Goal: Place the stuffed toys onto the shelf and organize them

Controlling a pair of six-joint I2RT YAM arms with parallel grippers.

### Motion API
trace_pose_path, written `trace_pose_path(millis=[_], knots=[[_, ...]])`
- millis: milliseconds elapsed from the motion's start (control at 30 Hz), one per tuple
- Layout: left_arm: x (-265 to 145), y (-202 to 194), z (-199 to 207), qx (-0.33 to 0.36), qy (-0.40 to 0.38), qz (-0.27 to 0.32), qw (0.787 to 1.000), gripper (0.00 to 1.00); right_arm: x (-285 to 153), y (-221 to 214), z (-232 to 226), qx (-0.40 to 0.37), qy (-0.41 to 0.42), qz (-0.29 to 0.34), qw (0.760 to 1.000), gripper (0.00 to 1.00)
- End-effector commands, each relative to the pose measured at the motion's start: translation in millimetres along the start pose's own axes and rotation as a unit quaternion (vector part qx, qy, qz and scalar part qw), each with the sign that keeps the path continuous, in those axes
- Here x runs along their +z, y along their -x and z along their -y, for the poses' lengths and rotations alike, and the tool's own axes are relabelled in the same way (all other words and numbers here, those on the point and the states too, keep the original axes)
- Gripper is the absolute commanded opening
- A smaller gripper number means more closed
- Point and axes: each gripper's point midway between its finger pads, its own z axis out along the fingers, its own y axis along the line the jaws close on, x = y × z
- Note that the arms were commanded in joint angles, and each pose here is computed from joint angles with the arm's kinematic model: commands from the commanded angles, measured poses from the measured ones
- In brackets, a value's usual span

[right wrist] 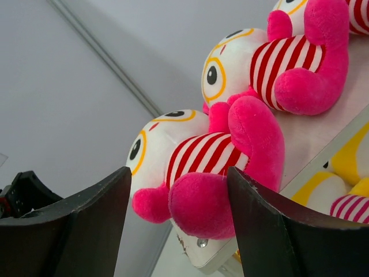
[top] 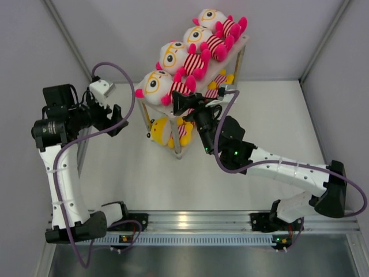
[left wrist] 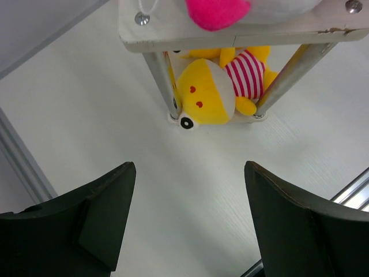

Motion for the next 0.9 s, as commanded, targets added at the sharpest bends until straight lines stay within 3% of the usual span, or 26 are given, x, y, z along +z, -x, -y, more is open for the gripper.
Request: trace_pose_path(millis=[0, 500, 600, 700, 867], knots=[[-1, 35, 5, 0.027, -0.026, 0.053, 0.998, 0.82, 1, -3, -20, 0.026, 0.024, -0.02, 0.999, 0.67], [50, 67, -41, -0.008, 0.014, 0.069, 0.997, 0.81, 12, -20, -18, 0.035, 0.012, -0.031, 0.999, 0.69], [63, 72, -48, -0.016, 0.021, 0.061, 0.998, 0.8, 8, -15, -9, 0.029, 0.007, -0.03, 0.999, 0.75], [72, 76, -51, -0.024, 0.024, 0.059, 0.998, 0.8, 10, -7, -7, 0.022, 0.026, -0.045, 0.998, 0.9], [79, 77, -64, -0.029, 0.049, 0.058, 0.997, 0.8, 29, 2, 20, 0.007, 0.044, -0.096, 0.994, 0.99]])
